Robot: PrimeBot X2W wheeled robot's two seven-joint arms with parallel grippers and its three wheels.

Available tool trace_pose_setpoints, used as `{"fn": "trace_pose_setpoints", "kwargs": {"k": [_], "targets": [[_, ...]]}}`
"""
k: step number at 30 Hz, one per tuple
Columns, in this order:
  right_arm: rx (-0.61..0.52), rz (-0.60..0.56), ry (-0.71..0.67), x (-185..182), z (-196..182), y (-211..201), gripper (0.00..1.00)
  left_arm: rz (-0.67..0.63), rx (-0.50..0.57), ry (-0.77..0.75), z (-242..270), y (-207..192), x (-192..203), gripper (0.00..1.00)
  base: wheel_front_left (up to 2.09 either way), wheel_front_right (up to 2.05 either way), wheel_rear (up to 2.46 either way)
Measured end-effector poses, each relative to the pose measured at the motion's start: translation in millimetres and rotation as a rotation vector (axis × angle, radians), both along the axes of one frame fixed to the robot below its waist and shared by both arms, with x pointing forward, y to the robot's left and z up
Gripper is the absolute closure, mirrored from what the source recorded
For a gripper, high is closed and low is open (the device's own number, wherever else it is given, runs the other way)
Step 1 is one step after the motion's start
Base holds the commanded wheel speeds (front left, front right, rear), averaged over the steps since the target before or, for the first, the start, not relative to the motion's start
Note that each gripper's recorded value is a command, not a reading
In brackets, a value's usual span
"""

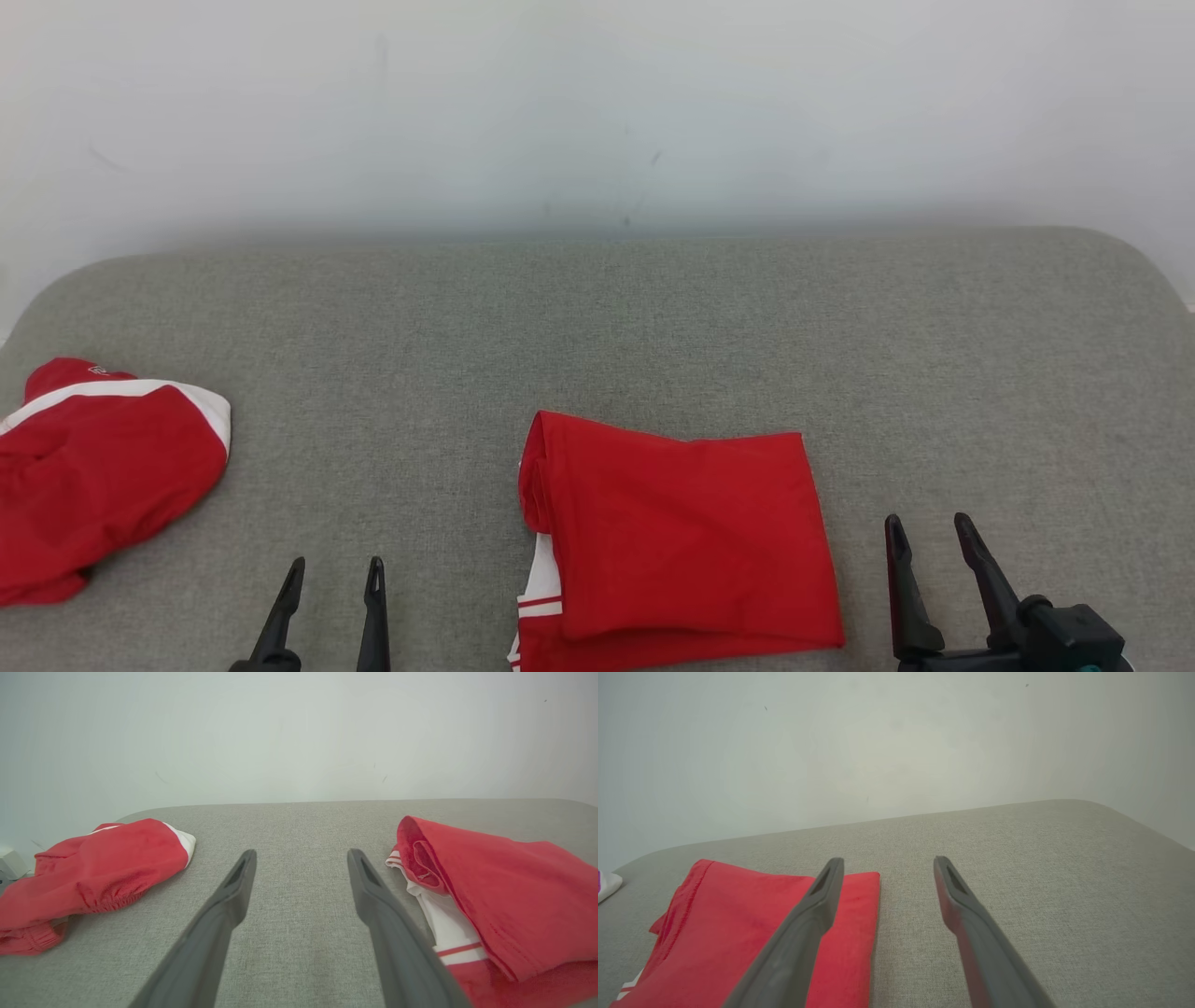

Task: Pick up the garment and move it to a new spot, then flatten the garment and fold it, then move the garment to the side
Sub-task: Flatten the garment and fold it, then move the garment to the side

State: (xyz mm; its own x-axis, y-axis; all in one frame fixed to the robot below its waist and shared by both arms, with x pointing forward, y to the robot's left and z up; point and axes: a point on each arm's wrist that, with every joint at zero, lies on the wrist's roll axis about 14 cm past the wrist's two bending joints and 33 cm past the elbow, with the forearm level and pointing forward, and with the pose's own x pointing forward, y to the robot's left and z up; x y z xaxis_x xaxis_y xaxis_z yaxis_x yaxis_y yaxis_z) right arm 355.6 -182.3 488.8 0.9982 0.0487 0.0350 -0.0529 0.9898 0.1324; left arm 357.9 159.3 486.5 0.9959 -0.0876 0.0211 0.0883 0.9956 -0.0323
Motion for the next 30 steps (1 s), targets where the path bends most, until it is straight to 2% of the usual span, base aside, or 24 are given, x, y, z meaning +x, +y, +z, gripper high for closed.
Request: {"fn": "trace_pose_setpoints", "kwargs": {"k": [30], "targets": [[0.009, 0.024, 0.032, -2.3, -10.3, 9.6, 0.00, 0.032, -0.001, 0.012, -3.7, 5.7, -7.7, 0.00, 0.00, 0.00, 0.00]]}}
